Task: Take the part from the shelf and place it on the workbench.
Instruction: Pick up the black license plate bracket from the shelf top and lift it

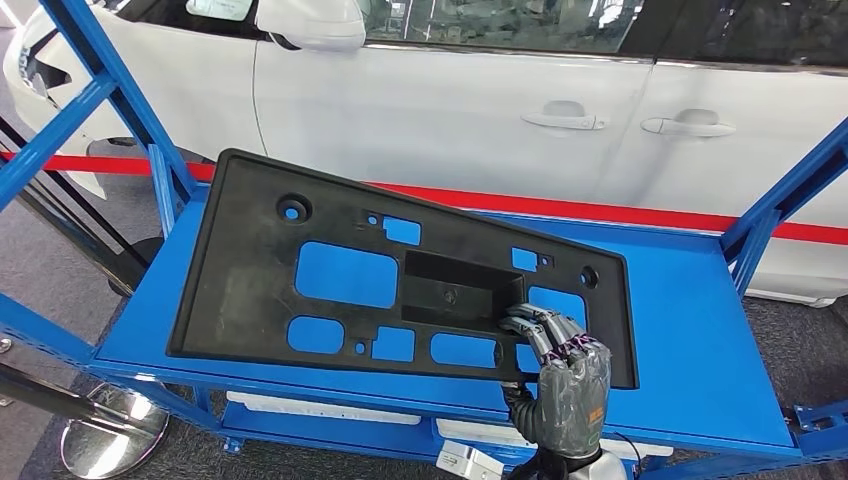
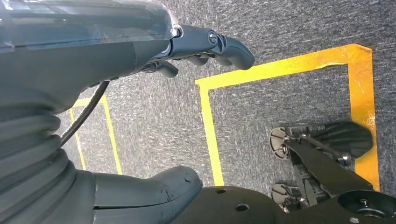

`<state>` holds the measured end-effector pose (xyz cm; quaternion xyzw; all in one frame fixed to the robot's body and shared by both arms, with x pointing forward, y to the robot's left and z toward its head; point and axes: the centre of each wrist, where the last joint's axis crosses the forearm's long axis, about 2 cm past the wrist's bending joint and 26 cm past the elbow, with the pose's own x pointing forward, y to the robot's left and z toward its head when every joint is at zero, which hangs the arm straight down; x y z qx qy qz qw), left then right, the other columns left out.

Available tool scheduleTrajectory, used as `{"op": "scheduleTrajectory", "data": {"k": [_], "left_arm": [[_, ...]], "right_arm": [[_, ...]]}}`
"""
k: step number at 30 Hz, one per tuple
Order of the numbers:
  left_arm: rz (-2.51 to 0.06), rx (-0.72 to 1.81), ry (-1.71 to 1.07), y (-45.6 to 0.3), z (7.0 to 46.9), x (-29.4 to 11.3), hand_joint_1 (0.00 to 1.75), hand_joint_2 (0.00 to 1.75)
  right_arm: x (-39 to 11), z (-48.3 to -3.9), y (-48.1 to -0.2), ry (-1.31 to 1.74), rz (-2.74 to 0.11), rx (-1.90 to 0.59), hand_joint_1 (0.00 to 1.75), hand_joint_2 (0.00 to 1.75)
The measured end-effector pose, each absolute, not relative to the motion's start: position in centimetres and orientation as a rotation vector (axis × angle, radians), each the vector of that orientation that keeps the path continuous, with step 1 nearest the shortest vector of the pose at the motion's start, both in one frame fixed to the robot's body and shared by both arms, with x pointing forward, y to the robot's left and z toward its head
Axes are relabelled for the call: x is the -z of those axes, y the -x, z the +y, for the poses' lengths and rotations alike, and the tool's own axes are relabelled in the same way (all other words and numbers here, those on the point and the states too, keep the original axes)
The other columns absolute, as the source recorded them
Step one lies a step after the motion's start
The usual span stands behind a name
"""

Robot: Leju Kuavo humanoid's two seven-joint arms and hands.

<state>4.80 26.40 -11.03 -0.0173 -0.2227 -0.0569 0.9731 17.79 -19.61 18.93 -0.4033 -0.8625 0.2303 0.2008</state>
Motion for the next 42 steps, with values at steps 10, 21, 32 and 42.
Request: {"op": "scheduleTrajectory", "data": {"k": [10, 21, 32, 42], "left_arm": [[-0.441, 0.071, 0.028, -4.73, 26.33, 11.03, 0.00, 1.75], [-0.439, 0.055, 0.030, -4.66, 26.11, 11.03, 0.00, 1.75], [-0.438, 0.067, 0.029, -4.66, 25.99, 11.02, 0.00, 1.75], [-0.422, 0.077, -0.004, -4.69, 25.88, 11.00, 0.00, 1.75]], "right_arm": [[-18.97, -19.49, -17.78, 1.124, -2.413, -0.644, 1.75, 1.75], [-18.98, -19.49, -17.78, 1.126, -2.418, -0.650, 1.75, 1.75], [-18.98, -19.49, -17.78, 1.125, -2.425, -0.655, 1.75, 1.75], [-18.98, -19.49, -17.78, 1.125, -2.420, -0.650, 1.75, 1.75]]}}
